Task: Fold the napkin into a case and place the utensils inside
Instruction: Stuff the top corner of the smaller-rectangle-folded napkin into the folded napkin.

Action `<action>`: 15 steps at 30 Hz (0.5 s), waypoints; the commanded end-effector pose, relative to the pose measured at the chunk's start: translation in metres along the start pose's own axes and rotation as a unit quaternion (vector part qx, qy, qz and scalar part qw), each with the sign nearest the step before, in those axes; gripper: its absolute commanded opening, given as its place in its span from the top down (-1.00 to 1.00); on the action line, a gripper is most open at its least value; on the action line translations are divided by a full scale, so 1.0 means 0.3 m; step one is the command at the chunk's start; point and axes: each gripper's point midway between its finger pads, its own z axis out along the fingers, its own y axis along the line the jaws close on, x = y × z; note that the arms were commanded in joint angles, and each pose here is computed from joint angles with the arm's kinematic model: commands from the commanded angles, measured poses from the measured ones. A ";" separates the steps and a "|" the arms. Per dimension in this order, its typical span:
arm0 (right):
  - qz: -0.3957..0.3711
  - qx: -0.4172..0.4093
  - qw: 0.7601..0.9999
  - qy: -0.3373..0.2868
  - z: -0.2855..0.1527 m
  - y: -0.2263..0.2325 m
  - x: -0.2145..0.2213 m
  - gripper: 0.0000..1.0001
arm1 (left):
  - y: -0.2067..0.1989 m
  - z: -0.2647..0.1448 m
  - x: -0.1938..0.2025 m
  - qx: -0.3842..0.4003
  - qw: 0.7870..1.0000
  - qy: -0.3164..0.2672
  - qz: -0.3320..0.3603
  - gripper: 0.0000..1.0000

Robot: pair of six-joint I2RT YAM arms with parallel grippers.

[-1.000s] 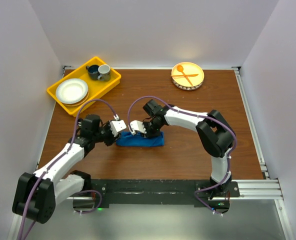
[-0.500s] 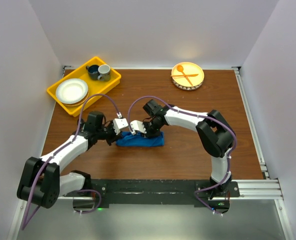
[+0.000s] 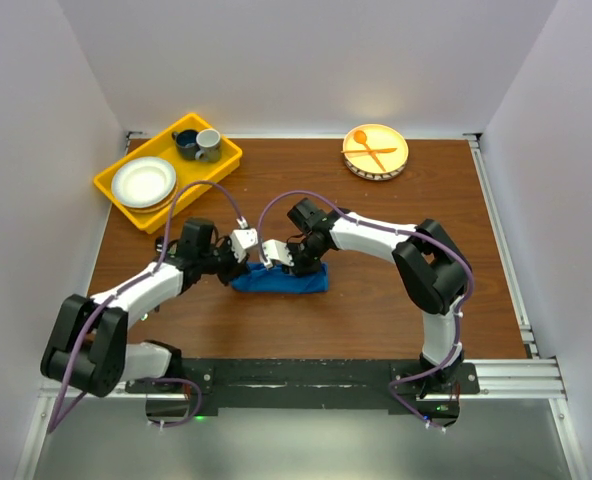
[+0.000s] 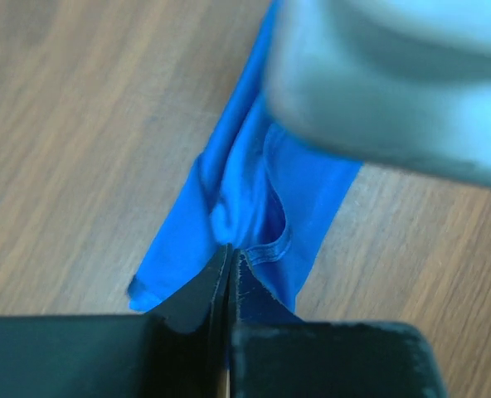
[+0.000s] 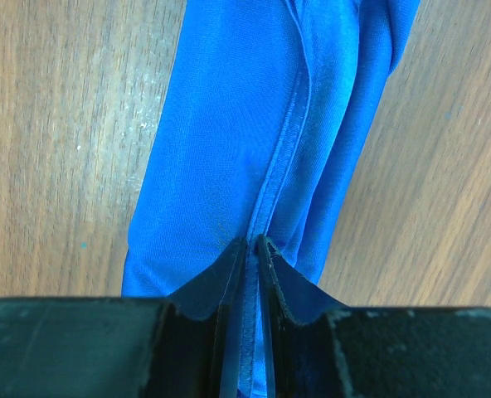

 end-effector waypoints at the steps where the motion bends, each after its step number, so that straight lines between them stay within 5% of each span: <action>1: 0.061 -0.095 0.989 0.096 0.078 0.194 0.204 0.65 | 0.137 -0.104 -0.171 -0.097 0.991 -0.089 0.014 0.58; 7: 0.067 -0.099 0.988 0.093 0.079 0.192 0.194 0.65 | 0.128 -0.251 -0.240 -0.147 0.979 -0.116 0.079 -0.17; 15: 0.073 -0.102 0.988 0.087 0.081 0.195 0.187 0.64 | 0.031 -0.225 -0.059 -0.094 0.991 -0.036 0.084 -0.32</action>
